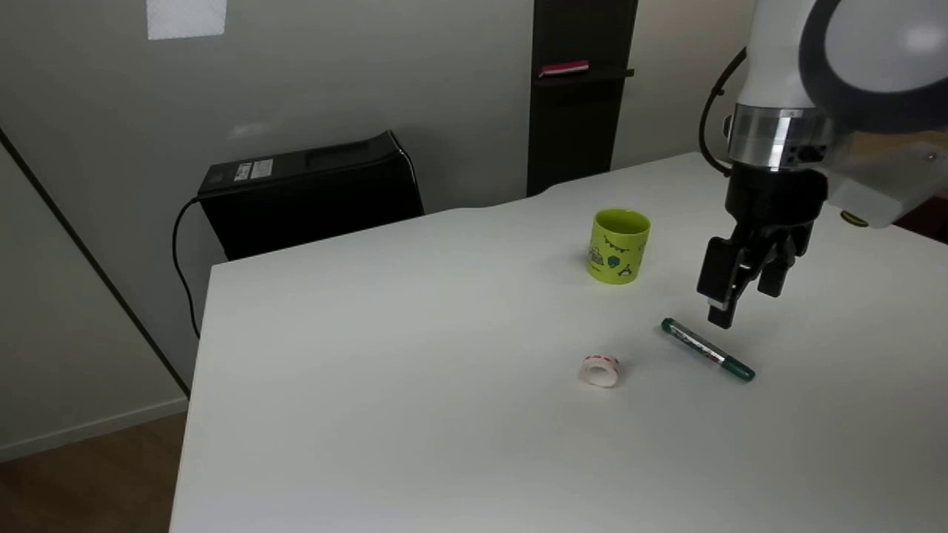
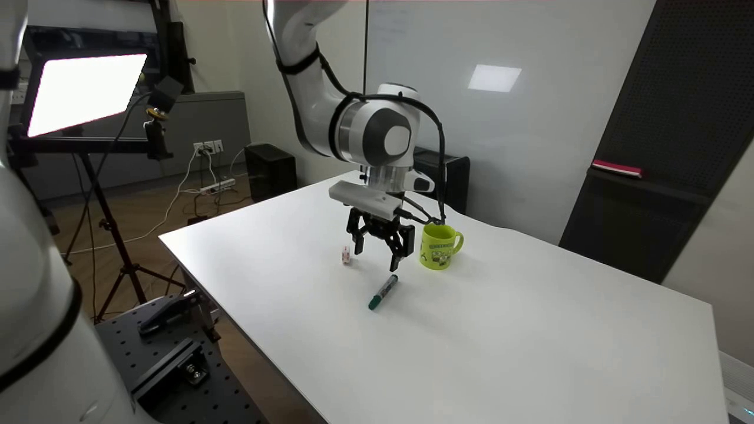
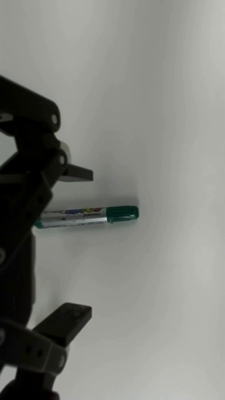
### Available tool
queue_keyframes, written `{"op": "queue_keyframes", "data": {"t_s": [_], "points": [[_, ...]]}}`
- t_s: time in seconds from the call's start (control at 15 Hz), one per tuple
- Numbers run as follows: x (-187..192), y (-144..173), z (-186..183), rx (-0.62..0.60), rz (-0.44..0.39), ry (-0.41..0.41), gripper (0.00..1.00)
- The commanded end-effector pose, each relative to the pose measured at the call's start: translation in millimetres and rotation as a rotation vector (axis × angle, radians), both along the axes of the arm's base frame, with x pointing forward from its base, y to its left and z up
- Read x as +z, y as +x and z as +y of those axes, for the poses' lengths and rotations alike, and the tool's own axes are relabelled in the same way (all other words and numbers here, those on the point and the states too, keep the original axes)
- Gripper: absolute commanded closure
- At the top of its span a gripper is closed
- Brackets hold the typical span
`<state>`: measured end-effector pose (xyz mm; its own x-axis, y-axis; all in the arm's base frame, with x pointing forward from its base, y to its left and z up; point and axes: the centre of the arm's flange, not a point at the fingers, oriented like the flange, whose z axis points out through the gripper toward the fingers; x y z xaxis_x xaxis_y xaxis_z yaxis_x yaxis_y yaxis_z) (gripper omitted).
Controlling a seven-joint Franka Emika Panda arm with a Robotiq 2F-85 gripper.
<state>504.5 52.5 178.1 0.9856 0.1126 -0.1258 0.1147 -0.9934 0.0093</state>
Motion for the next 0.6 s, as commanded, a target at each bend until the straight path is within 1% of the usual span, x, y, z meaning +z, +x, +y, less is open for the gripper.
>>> {"op": "queue_keyframes", "data": {"t_s": [0.0, 0.07, 0.27, 0.53], "points": [[-13.6, 6.6, -3.1, -0.05, 0.011, -0.002, 0.0], [-9.1, -1.5, -3.1, -0.016, 0.014, -0.001, 0.0], [-15.6, -1.8, -5.0, -0.02, 0.02, -0.002, 0.0], [-14.8, -0.7, -4.9, -0.02, 0.017, -0.001, 0.0]]}}
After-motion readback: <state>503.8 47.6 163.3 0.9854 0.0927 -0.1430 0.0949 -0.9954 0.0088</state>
